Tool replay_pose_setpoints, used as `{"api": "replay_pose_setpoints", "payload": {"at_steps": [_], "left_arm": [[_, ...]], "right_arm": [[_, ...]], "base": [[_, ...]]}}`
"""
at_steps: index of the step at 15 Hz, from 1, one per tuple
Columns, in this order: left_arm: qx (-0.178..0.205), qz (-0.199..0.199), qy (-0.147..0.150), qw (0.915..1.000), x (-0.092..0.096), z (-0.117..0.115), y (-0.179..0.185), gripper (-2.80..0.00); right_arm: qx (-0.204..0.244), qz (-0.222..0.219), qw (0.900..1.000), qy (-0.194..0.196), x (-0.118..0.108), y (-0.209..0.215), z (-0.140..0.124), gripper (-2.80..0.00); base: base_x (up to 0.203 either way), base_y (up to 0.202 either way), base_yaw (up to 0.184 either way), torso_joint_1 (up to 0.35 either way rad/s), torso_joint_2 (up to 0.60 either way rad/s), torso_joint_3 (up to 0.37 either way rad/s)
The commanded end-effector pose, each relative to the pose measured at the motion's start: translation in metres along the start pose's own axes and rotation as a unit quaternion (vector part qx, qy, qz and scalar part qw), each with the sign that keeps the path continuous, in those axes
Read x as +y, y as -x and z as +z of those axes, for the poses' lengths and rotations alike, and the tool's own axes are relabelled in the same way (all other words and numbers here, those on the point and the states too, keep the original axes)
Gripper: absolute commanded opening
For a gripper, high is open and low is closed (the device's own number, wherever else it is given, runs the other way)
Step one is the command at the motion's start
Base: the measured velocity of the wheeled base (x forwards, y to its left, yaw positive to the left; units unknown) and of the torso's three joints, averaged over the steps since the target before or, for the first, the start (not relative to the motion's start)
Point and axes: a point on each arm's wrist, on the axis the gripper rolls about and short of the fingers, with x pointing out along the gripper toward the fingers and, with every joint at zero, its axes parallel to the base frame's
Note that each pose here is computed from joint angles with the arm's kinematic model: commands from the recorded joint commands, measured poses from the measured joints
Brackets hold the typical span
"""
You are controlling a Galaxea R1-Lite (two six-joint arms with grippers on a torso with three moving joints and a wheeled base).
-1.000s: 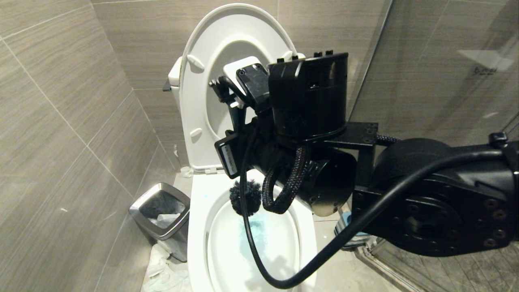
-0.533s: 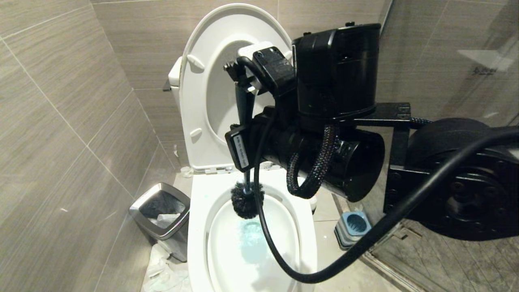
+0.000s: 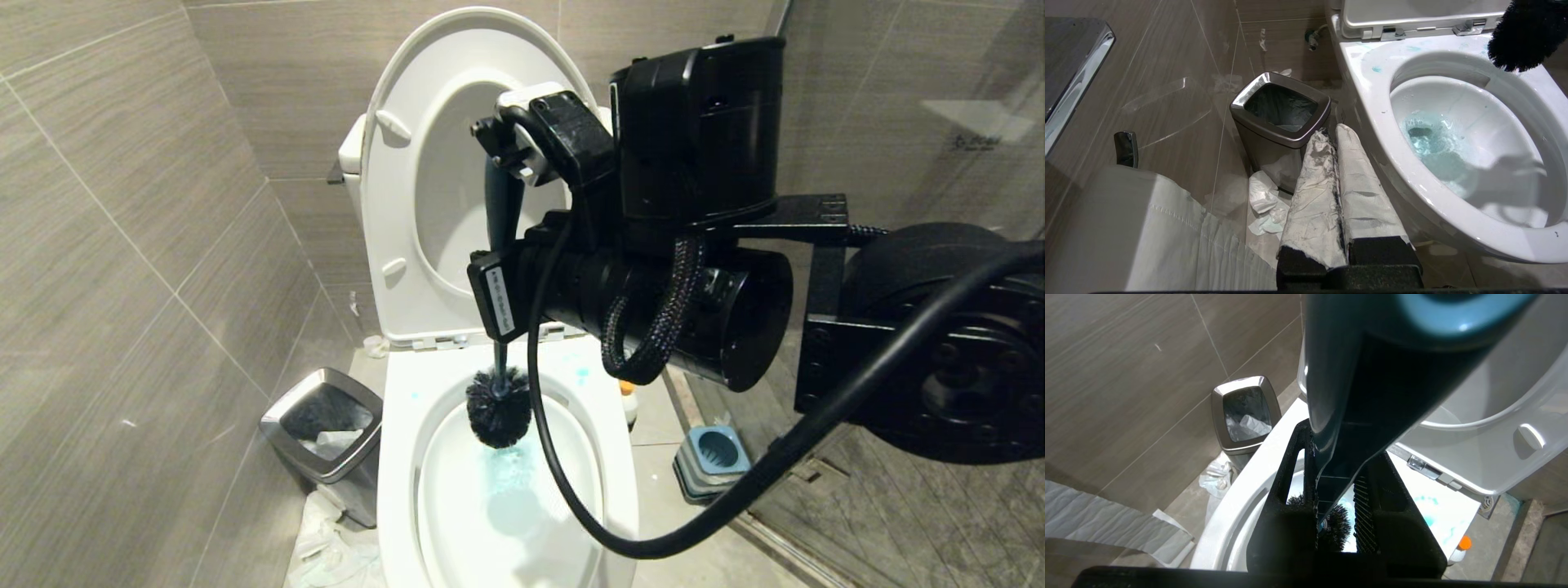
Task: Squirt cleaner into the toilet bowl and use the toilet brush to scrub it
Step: Put the toilet brush back
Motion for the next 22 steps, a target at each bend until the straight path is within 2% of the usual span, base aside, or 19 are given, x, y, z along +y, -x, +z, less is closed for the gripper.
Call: {"api": "replay_pose_setpoints", "payload": {"at_steps": [1, 4, 6, 9, 12, 14, 18, 20, 22], "left_arm": [[0.000, 0.000, 0.000, 1.0000, 0.000, 0.000, 0.000, -2.80], [0.001, 0.001, 0.000, 1.0000, 0.000, 0.000, 0.000, -2.80], [0.000, 0.000, 0.000, 1.0000, 0.000, 0.000, 0.000, -2.80], [0.000, 0.001, 0.000, 1.0000, 0.000, 0.000, 0.000, -2.80], [0.001, 0.000, 0.000, 1.0000, 0.000, 0.000, 0.000, -2.80], [0.000, 0.001, 0.000, 1.0000, 0.000, 0.000, 0.000, -2.80], [0.000, 0.000, 0.000, 1.0000, 0.000, 0.000, 0.000, -2.80], [0.000, 0.000, 0.000, 1.0000, 0.000, 0.000, 0.000, -2.80], [0.001, 0.001, -0.001, 1.0000, 0.000, 0.000, 0.000, -2.80]], "right_arm": [[0.004, -0.001, 1.000, 0.002, 0.000, 0.000, -0.003, -2.80], [0.000, -0.003, 1.000, -0.001, -0.004, 0.008, 0.001, -2.80], [-0.005, -0.018, 1.000, -0.007, -0.018, 0.014, 0.005, -2.80], [-0.002, -0.065, 0.998, -0.014, -0.053, 0.023, 0.008, -2.80], [0.008, -0.128, 0.991, -0.023, -0.098, 0.030, 0.003, -2.80], [0.021, -0.179, 0.983, -0.030, -0.133, 0.035, -0.006, -2.80], [0.052, -0.269, 0.960, -0.047, -0.199, 0.049, -0.030, -2.80], [0.064, -0.301, 0.950, -0.055, -0.225, 0.057, -0.048, -2.80], [0.080, -0.311, 0.945, -0.061, -0.239, 0.060, -0.072, -2.80]], "base": [[0.000, 0.000, 0.000, 0.000, 0.00, 0.000], [0.000, 0.000, 0.000, 0.000, 0.00, 0.000], [0.000, 0.000, 0.000, 0.000, 0.00, 0.000], [0.000, 0.000, 0.000, 0.000, 0.00, 0.000], [0.000, 0.000, 0.000, 0.000, 0.00, 0.000], [0.000, 0.000, 0.000, 0.000, 0.00, 0.000], [0.000, 0.000, 0.000, 0.000, 0.00, 0.000], [0.000, 0.000, 0.000, 0.000, 0.00, 0.000], [0.000, 0.000, 0.000, 0.000, 0.00, 0.000]]}}
